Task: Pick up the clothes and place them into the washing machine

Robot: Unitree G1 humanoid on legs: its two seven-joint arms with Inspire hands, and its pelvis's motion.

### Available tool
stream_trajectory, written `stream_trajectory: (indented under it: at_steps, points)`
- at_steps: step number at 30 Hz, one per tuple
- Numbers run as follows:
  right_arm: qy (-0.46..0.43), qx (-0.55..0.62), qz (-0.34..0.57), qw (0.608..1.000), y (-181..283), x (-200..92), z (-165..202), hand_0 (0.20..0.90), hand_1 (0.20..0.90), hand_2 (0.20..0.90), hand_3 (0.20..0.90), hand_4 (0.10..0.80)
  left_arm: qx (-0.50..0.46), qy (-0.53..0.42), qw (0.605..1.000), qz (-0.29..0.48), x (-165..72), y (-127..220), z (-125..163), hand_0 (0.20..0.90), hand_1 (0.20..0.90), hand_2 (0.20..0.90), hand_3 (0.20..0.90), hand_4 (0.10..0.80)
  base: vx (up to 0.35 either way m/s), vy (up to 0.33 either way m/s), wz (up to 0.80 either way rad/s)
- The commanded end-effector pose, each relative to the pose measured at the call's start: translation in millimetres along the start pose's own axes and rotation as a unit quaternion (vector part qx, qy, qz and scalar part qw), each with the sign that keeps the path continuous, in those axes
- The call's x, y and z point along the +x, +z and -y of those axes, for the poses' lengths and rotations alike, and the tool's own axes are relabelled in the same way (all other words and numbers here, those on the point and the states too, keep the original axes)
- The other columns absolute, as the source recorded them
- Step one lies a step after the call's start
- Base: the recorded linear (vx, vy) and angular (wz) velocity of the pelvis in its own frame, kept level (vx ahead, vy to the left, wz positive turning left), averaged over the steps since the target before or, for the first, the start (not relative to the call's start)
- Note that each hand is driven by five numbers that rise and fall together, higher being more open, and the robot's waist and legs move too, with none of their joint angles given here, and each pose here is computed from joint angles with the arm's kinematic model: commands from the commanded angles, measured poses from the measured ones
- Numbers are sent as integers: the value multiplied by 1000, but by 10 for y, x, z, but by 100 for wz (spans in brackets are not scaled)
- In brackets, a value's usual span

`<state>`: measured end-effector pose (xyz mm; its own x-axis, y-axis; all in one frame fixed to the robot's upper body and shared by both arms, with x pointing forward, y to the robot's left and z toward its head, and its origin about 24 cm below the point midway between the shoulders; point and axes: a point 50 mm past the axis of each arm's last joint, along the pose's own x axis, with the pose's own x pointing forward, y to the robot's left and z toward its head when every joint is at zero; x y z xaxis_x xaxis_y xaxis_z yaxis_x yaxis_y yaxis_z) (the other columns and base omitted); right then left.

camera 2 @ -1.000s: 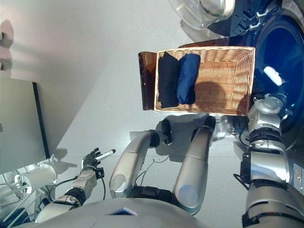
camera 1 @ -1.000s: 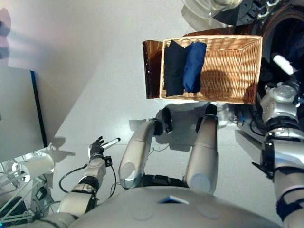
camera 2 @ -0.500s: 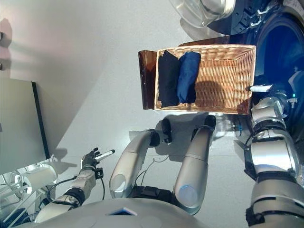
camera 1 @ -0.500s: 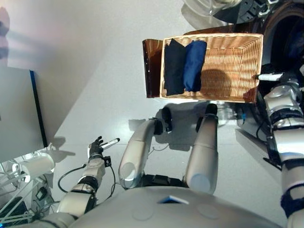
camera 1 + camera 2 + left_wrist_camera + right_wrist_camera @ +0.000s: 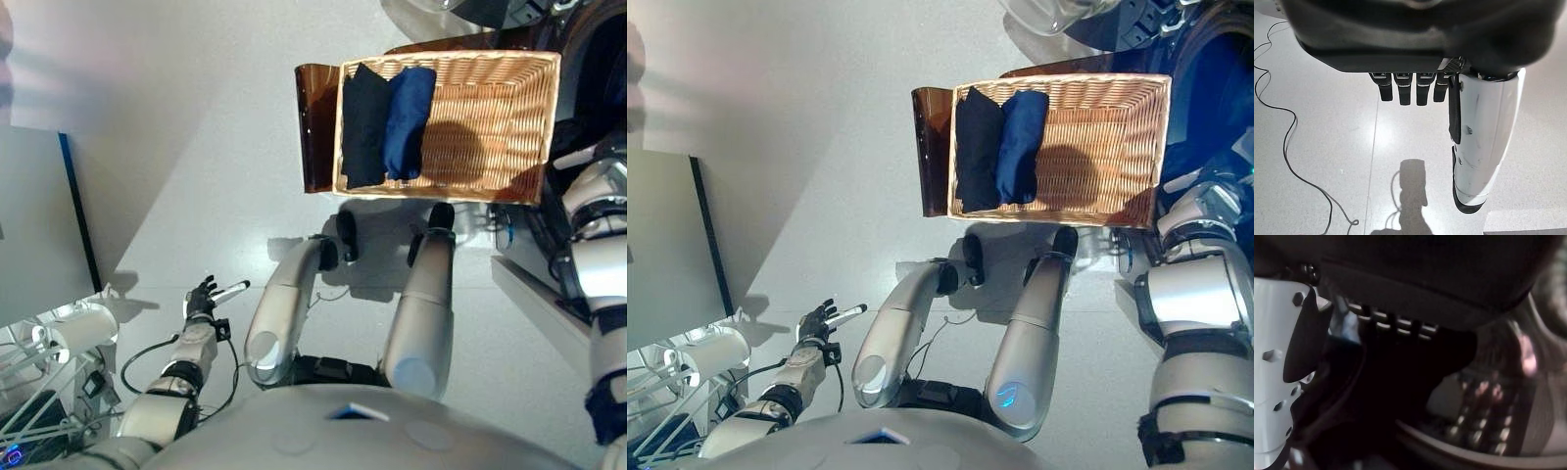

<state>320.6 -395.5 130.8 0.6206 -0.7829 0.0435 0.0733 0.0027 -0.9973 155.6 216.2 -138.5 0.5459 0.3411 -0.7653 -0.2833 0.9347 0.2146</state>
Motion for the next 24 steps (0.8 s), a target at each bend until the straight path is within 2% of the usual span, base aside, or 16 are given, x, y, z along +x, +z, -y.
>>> stream_trajectory:
  at_steps: [1,3,9,10,11,12,17,24]
  points:
    - [-111,-118,-6,987,-156,178,651,900,900,900,900,800,42,74,996,-17,-19,-178,-557,900,900,900,900,800,0,0,0]
    - [-101,-179,1,979,-145,172,617,900,900,900,900,800,45,70,996,-14,-17,-166,-537,900,900,900,900,800,0,0,0]
    - [-79,-210,2,974,-136,165,562,900,900,900,900,800,41,66,997,-16,-13,-159,-516,900,900,900,900,800,0,0,0]
    - [-76,-208,1,975,-139,164,554,579,579,579,579,571,40,66,997,-16,-12,-157,-517,900,900,900,900,800,0,0,0]
    - [-71,-210,0,975,-163,159,512,409,409,409,409,449,43,64,997,-14,-12,-153,-507,900,900,900,900,800,0,0,0]
    - [-65,-212,-6,975,-196,158,491,200,200,200,200,300,43,63,997,-16,-15,-163,-505,900,900,900,900,800,0,0,0]
    - [-42,-235,-19,971,-338,146,375,200,200,200,200,300,43,57,997,-8,-19,-146,-487,900,900,900,900,800,0,0,0]
    - [-50,-238,-11,970,-313,169,454,200,200,200,200,300,36,63,997,-3,-12,-108,-524,900,900,900,900,800,-4,-1,6]
